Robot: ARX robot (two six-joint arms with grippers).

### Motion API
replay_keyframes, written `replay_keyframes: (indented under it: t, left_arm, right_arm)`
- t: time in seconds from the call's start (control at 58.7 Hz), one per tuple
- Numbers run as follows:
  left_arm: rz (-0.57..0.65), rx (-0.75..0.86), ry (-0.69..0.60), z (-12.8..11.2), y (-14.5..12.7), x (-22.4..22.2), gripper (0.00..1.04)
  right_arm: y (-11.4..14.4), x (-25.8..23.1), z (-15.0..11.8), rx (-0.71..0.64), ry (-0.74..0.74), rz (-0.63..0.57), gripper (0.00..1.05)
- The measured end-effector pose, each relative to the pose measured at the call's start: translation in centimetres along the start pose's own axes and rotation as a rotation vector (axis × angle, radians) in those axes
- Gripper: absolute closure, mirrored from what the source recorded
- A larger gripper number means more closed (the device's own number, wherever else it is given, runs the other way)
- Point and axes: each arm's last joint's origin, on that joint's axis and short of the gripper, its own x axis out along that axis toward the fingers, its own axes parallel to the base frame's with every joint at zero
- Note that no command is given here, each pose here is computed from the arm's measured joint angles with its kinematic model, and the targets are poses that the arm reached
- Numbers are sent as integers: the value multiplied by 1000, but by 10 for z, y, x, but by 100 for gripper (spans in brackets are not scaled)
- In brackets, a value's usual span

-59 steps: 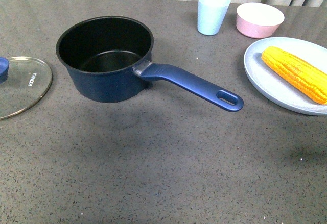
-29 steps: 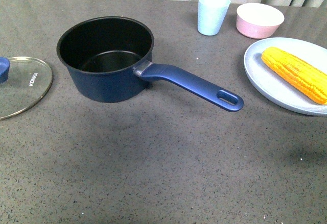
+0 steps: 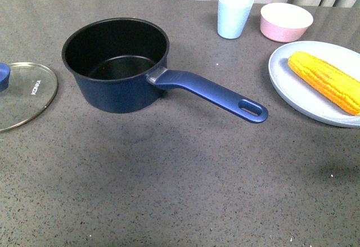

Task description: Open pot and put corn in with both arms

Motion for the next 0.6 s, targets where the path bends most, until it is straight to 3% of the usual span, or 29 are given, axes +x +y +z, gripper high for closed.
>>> replay_keyframes:
  t: [0.034,0.119,0.204,0.375,0.596]
  left_arm:
    - [0,0,0,0,0,0,59]
    - [0,0,0,0,0,0,45]
    - [0,0,0,0,0,0,31]
    - [0,2,0,0,0,0,7]
    - [0,3,0,0,0,0,9]
  right_arm:
    - [0,0,-1,10,24,13,9]
    - [-3,4,0,87,413,94,9]
    - [-10,13,0,141,609,89,9]
    - [-32,45,15,83,582,65,9]
    - [-55,110,21,-77,548,99,9]
